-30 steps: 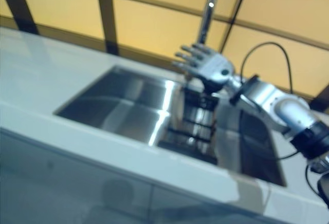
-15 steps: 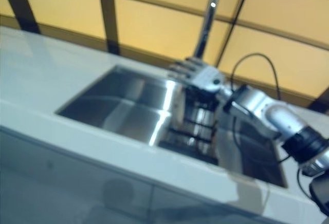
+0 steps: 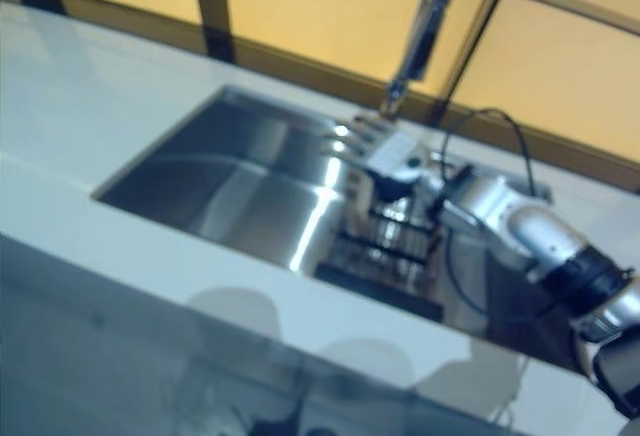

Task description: Take plates into dishwasher

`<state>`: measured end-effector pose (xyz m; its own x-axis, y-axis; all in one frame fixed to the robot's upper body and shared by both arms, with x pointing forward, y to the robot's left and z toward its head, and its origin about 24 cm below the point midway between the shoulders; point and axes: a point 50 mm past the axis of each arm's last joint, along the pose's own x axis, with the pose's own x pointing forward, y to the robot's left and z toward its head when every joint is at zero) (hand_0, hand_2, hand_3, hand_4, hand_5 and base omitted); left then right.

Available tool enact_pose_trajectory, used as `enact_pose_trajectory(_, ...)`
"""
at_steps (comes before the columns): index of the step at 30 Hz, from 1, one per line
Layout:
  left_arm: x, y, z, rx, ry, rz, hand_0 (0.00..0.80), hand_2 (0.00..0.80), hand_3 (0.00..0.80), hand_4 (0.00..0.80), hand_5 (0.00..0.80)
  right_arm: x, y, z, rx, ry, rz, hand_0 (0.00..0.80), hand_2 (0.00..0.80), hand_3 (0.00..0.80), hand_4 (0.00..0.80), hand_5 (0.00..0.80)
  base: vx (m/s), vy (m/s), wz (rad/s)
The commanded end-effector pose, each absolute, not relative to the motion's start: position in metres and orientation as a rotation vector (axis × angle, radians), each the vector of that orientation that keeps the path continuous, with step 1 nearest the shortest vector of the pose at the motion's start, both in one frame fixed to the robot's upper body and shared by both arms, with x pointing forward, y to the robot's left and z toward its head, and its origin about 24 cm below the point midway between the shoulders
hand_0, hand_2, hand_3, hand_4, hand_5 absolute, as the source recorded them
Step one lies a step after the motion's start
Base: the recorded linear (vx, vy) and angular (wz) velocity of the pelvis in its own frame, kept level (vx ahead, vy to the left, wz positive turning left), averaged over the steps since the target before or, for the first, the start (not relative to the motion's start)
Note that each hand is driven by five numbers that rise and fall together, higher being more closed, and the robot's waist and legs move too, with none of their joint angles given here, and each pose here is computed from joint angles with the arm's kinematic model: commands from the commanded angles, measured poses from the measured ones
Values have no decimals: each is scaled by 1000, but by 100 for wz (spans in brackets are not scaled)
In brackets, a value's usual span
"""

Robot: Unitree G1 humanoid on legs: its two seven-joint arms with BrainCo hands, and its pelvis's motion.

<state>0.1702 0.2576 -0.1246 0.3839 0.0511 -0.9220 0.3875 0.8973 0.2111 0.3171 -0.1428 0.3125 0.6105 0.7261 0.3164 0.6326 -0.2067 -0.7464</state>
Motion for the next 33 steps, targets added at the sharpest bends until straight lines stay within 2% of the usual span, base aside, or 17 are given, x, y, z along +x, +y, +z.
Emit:
enact_pose_trajectory(1,174,255,-123,449,1148,-242,0,0,0,0,0,306,-132,349,-1930,-1211,1,0,0,0,0,0,39,12,3)
enact_pose_trajectory(12,174,252,-124,428,1142,-248,0,0,0,0,0,306,-131,352,-1964,-1205,-26,0,0,0,0,0,6,2,1)
enact_pose_trajectory(32,185,239,-121,278,1051,-200,0,0,0,0,0,317,-120,334,-2256,-1139,67,0,0,0,0,0,-4,10,1)
enact_pose_trajectory(33,186,237,-121,254,1033,-188,0,0,0,0,0,319,-121,333,-2289,-1137,58,602,602,602,602,602,-24,23,7)
